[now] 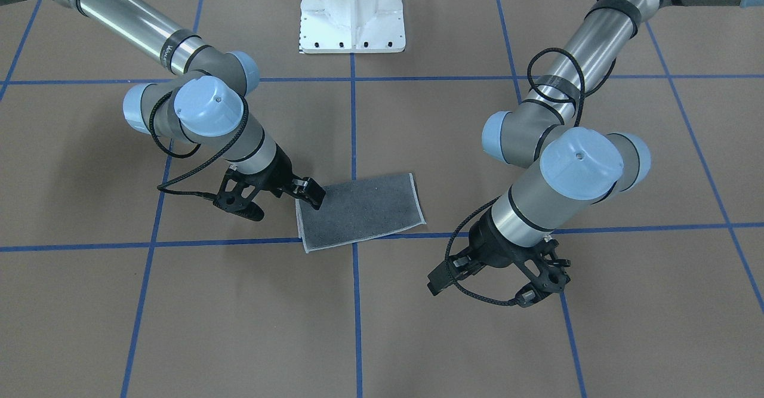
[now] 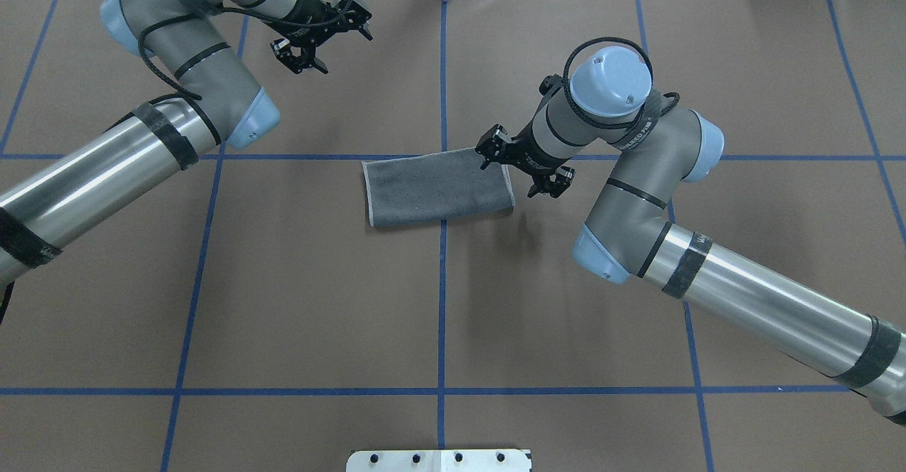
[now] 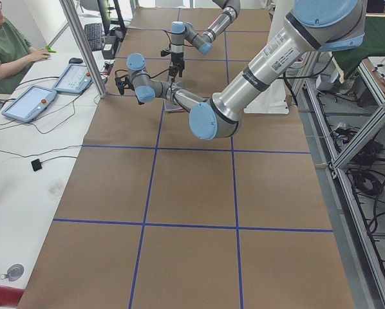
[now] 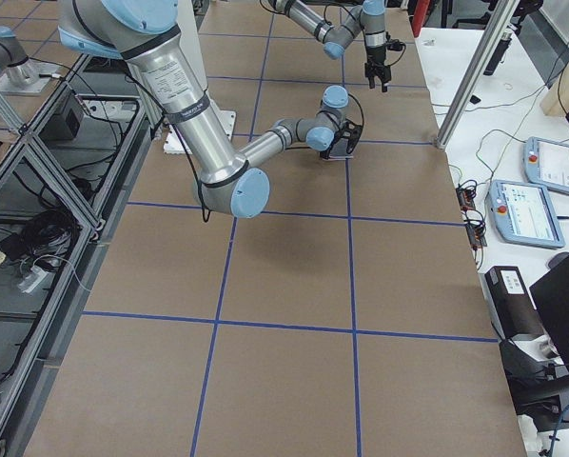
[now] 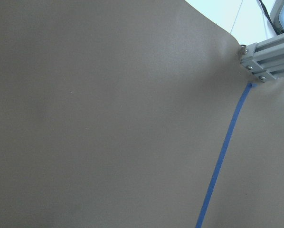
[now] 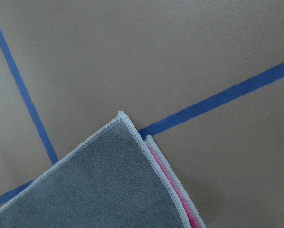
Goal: Fold towel twice with both arms
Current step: 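Lower the right gripper onto the strip's end nearest it and grasp it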
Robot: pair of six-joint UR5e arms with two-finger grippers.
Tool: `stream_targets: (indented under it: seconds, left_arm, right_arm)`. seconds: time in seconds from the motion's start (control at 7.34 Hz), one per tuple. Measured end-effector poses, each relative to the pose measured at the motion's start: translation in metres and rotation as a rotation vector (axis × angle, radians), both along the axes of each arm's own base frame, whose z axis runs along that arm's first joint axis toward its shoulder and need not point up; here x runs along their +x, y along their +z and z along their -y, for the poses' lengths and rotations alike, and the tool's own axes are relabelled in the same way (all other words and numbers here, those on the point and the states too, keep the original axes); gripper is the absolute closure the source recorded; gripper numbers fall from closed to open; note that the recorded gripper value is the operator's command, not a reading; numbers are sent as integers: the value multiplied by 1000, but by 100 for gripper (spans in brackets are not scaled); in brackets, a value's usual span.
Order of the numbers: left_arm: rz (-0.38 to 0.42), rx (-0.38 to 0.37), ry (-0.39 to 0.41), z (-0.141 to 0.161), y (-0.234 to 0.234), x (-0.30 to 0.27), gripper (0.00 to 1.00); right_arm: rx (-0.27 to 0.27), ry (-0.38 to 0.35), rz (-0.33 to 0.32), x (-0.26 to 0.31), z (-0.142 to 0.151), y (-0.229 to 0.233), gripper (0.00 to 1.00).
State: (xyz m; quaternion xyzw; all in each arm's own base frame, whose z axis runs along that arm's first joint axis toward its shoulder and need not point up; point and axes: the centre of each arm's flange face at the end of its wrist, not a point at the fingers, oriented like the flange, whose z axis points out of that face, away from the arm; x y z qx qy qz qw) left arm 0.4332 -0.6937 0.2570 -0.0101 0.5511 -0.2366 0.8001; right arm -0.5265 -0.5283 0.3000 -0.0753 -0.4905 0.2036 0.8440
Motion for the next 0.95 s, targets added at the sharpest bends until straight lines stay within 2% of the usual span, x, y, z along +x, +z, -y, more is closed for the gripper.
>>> stream_targets:
  seconds: [0.27,0.41,0.68,0.95]
  left_arm:
    - [1,0,0,1,1,0,1]
    - [2,0,0,1,1,-1,1]
    - [2,0,0,1,1,-1,1]
    - [2,0,-2,2,1,-2,0]
  right_arm:
    - [11,-16,-18,-9,-5,8,4]
    - [12,-21,-21,-11,-6,9,12]
    - [12,-28,-23,-15,-10,11,41]
    - [7,-32,-25,-20,-15,12,60]
